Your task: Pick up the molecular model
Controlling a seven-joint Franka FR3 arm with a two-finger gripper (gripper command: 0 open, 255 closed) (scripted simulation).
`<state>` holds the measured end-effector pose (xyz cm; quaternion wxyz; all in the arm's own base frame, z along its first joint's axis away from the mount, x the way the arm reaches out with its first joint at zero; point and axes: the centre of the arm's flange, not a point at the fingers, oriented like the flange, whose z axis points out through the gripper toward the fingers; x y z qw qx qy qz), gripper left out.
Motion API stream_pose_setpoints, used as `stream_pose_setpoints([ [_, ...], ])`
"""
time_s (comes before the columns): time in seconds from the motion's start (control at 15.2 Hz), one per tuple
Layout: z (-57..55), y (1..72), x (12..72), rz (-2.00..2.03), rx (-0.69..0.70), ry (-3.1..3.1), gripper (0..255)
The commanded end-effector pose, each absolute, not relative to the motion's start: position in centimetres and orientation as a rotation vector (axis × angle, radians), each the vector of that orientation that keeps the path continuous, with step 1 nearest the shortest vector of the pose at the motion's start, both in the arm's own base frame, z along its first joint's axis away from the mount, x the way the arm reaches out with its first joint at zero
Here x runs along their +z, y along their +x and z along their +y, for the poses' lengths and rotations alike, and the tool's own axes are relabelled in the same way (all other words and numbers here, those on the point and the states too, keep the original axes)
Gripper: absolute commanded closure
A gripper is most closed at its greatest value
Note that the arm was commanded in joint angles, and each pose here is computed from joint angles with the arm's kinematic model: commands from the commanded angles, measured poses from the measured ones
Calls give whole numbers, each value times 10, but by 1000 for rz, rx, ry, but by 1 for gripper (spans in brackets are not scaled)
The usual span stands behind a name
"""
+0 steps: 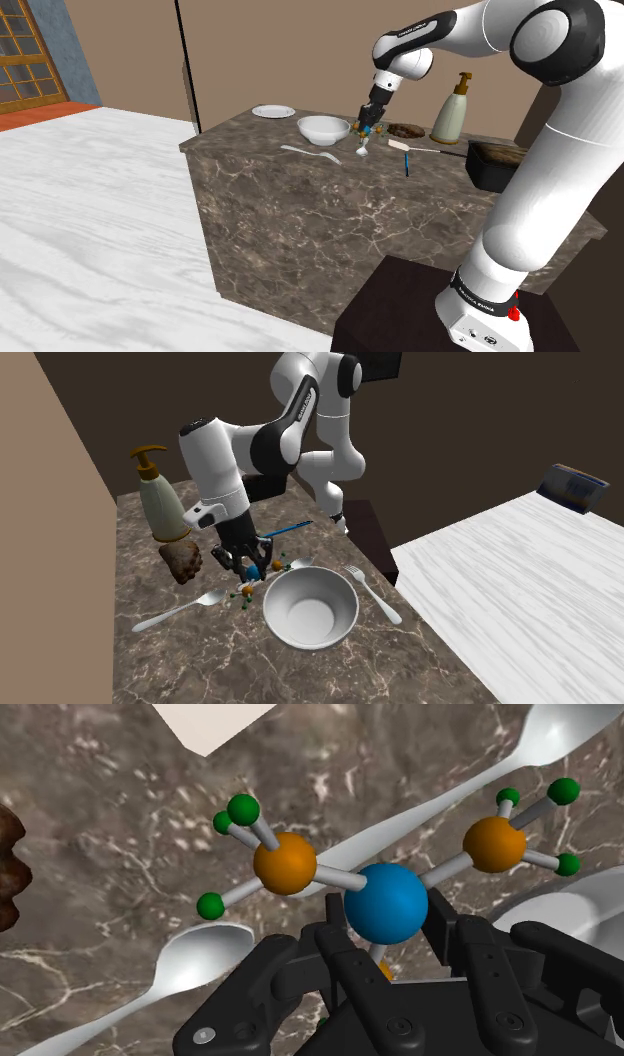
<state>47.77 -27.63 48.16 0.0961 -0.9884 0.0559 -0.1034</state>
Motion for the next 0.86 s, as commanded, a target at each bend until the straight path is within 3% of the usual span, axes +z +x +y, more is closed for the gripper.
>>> stream_pose_setpoints([
  [0.0, -275, 478, 492, 166, -306, -2928, 255],
  [0.79, -275, 478, 546, 166, -306, -2928, 255],
])
